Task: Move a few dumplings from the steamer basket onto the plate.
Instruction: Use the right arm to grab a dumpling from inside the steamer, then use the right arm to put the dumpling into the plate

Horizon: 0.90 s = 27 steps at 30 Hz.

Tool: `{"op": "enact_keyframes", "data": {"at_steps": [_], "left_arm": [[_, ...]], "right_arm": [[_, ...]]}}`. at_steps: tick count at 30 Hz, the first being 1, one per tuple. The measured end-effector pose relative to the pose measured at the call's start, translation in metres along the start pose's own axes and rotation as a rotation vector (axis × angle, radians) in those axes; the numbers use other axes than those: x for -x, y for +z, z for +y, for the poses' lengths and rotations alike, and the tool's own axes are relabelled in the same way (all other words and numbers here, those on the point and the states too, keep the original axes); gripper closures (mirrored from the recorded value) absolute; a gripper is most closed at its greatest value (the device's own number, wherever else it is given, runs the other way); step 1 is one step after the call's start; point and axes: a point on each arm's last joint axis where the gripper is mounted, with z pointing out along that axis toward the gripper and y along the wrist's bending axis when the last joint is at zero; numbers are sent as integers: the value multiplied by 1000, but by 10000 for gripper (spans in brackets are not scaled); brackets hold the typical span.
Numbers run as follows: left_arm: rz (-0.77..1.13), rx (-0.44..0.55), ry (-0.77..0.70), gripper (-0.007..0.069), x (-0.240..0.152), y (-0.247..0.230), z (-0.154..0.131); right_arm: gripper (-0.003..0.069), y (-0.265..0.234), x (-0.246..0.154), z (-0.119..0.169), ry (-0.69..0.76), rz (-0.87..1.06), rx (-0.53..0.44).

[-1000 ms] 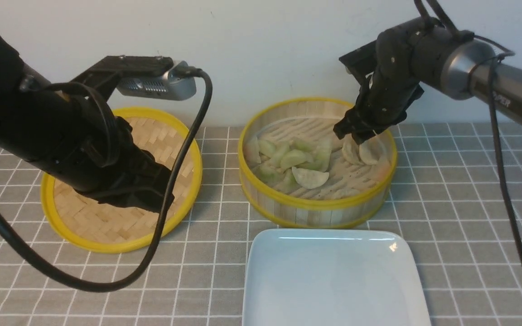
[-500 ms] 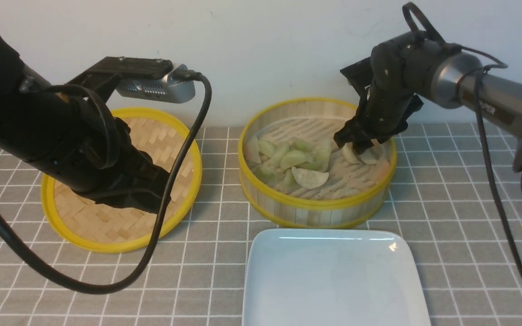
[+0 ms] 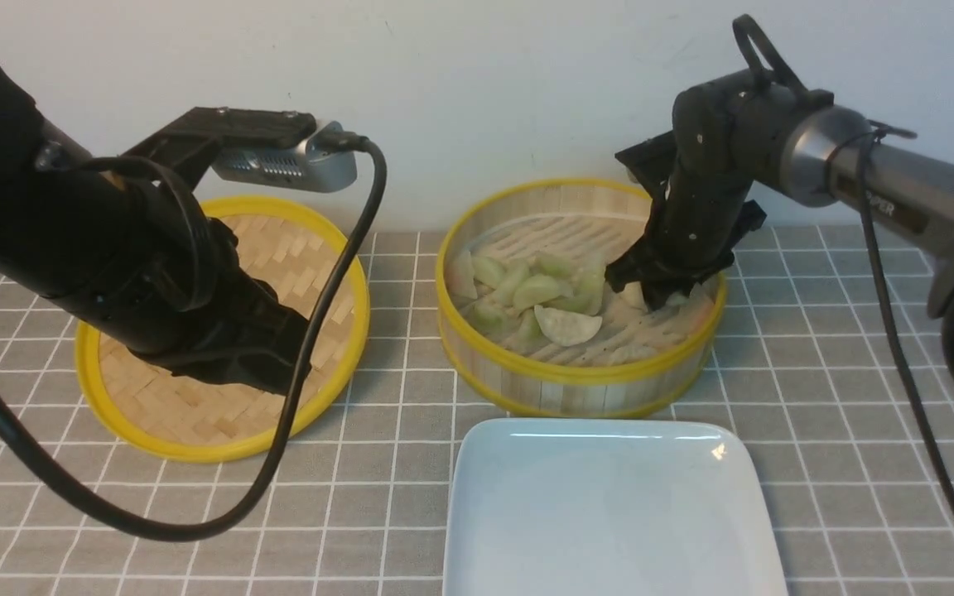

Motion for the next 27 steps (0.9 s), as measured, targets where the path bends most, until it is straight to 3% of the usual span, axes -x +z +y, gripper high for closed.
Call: {"op": "enact_keyframes", "data": {"at_steps": [3,9,15,17,20,27], "left_arm": [[2,-1,-3,630,0,0,0],[14,0,-42,630,7,2,2],[47,33,31,630,50,16,2],[49,40,57,630,62,23,0],[73,44,113,630,93,50,-6],[105,25,150,630,136,112,-4]], "right_arm": [[415,-11,-2,2,21,24,42],[415,-99,1,4,54,-129,113],[415,-182,-35,30,17,-226,287],[415,-188,-45,38,-3,-217,317],[415,-186,-93,69,-58,-118,404],[415,-140,-174,83,14,7,444]]}}
